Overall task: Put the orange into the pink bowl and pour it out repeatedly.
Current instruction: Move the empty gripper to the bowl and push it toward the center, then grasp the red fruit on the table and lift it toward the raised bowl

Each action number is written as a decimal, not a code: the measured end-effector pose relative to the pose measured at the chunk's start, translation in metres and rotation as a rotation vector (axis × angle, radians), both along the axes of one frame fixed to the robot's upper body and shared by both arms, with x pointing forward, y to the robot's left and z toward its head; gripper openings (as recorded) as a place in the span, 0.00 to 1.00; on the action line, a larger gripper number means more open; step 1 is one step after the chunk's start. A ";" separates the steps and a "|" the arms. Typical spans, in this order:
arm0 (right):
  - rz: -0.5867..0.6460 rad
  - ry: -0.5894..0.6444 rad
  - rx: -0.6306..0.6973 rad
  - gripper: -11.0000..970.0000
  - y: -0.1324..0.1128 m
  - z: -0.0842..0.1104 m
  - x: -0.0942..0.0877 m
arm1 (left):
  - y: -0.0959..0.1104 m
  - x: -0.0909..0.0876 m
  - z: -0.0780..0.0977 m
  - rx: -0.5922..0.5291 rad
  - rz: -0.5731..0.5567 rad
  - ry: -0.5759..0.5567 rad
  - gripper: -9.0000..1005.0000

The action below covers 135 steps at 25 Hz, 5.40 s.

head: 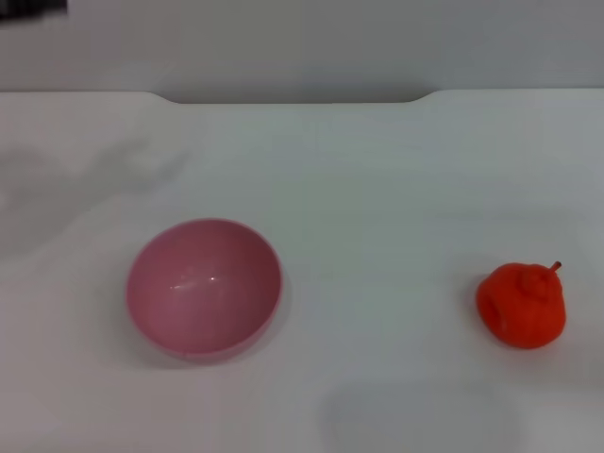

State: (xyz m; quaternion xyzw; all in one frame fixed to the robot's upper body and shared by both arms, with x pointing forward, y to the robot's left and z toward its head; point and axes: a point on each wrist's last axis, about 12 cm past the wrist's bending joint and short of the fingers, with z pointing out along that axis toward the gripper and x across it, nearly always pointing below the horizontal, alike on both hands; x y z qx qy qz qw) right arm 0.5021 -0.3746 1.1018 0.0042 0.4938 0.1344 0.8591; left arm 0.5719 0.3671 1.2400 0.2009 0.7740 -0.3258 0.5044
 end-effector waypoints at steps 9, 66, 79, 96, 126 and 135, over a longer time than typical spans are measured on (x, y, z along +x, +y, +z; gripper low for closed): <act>-0.029 0.046 0.022 0.72 -0.005 -0.012 -0.014 | -0.021 -0.012 0.001 0.398 -0.006 0.387 0.75; 0.076 0.073 -0.009 0.71 0.014 -0.015 -0.005 | -0.105 0.006 -0.114 0.554 -0.046 0.611 0.71; 0.063 0.072 -0.001 0.71 0.010 -0.016 -0.009 | -0.103 0.010 -0.116 0.561 -0.003 0.597 0.64; 0.037 0.069 0.016 0.71 0.007 -0.017 -0.012 | -0.104 0.009 -0.117 0.568 -0.014 0.602 0.10; 0.755 1.121 -0.724 0.71 0.054 0.158 0.058 | -0.111 0.042 -0.034 0.563 -0.072 0.475 0.05; 0.820 1.414 -0.910 0.70 0.089 0.094 0.046 | -0.114 0.041 -0.033 0.568 -0.090 0.482 0.05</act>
